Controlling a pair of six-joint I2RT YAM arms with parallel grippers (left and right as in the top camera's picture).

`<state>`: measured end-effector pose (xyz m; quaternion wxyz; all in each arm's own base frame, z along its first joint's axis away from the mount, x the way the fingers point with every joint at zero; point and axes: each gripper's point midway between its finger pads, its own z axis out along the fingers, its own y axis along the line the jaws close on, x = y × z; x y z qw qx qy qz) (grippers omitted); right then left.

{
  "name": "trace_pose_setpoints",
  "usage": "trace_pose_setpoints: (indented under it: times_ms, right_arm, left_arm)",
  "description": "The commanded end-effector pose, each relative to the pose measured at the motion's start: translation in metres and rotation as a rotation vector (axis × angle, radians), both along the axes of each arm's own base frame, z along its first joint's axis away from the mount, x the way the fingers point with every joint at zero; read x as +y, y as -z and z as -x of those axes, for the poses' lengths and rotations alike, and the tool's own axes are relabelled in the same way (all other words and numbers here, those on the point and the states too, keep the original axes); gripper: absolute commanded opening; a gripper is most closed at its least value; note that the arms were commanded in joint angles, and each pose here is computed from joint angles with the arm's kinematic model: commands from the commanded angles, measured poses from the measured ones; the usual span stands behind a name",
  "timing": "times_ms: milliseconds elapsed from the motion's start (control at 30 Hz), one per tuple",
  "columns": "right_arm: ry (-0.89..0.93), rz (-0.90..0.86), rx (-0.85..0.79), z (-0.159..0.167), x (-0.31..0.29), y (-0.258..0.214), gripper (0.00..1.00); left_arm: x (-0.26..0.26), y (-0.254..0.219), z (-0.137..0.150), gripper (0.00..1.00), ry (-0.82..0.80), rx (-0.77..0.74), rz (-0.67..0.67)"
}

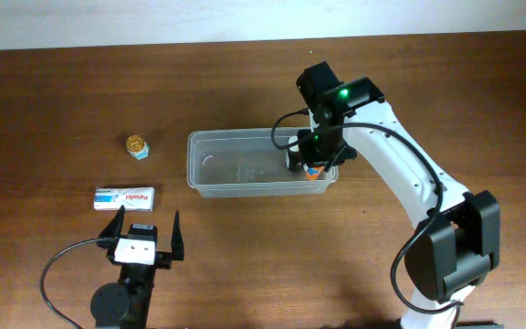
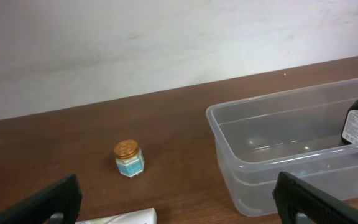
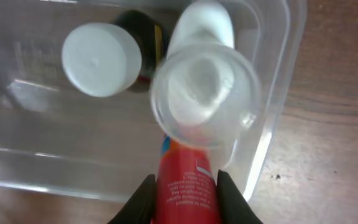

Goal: Pack container
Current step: 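Hold the orange tube in the container and release it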

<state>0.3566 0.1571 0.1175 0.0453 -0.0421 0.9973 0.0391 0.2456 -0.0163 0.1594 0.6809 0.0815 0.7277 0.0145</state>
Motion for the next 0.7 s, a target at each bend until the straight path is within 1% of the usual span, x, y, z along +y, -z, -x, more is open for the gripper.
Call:
trace_pose_setpoints:
  times_ms: [0,167,667]
  right_arm:
    - [0.003,0.022,0.0,0.0013,-0.0006,0.0107,0.2]
    - [0.004,0.027,-0.01,-0.0006,-0.0016,0.0194,0.2]
    - [0.006,0.047,-0.026,-0.0036,-0.0048,0.0197,0.22]
  left_arm:
    - [0.0013,0.0015,0.0002,0.99,-0.004,-0.001,-0.013]
    - [0.0013,0.0015,0.0002,1.0,-0.004,-0.001,-0.013]
    - [0.0013,0.0015,0.0002,0.99,-0.004,-0.001,-0.013]
